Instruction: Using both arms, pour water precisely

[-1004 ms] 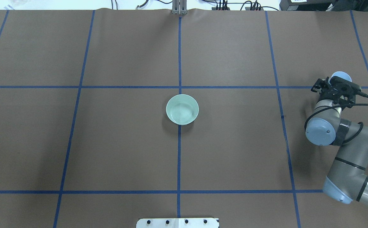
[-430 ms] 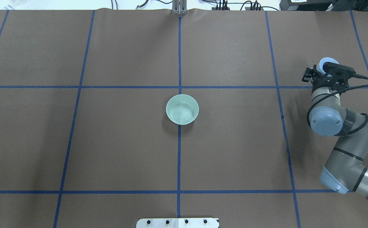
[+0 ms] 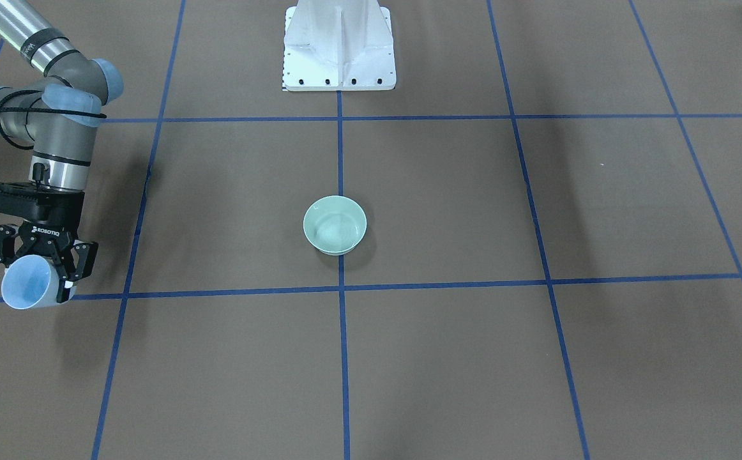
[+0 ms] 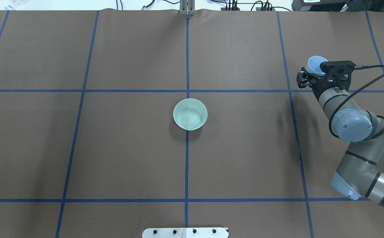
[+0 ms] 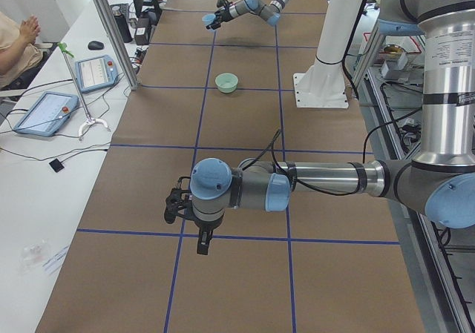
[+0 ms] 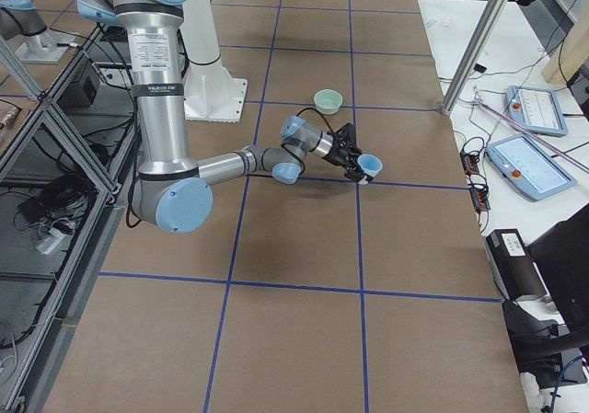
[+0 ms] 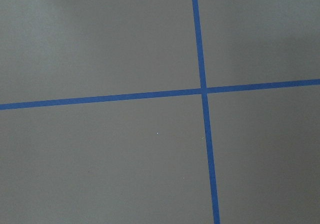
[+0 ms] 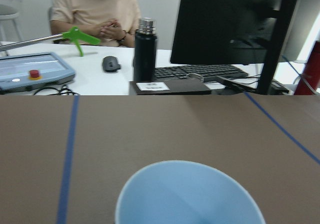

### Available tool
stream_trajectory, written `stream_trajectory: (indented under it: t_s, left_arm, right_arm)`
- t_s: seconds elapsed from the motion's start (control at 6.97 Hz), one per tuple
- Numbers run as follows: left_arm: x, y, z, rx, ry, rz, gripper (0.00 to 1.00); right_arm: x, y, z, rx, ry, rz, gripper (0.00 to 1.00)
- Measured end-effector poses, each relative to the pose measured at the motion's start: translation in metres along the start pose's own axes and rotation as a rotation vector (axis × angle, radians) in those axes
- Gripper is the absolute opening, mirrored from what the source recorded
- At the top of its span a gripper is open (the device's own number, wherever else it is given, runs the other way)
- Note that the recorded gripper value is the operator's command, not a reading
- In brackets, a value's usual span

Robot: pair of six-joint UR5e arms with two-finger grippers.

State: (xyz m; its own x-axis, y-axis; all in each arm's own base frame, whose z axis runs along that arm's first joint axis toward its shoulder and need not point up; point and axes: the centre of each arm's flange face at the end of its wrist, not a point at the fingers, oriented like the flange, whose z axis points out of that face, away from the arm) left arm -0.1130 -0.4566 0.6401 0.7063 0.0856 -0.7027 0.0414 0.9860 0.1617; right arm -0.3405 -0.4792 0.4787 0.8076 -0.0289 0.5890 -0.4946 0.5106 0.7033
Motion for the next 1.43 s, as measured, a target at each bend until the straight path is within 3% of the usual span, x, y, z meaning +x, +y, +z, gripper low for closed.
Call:
stream_trajectory:
  t_s: [0.72, 1.15, 1.43]
  left_arm:
    - [0.003, -0.003, -0.001, 0.004, 0.003, 0.006, 1.0]
    - [0.003, -0.003, -0.001, 0.002, 0.005, 0.005, 1.0]
    - [0.002, -0.002, 0.0, -0.002, 0.006, 0.001, 1.0]
  right_arm:
    - [-0.079, -0.021, -0.034, -0.079, -0.546, -0.269, 0.0]
    - [-0.131, -0.028, -0.049, -0.115, -0.796, -0.473, 0.0]
    - [-0.16, -0.029, -0.046, -0.083, -0.884, -0.659, 0.0]
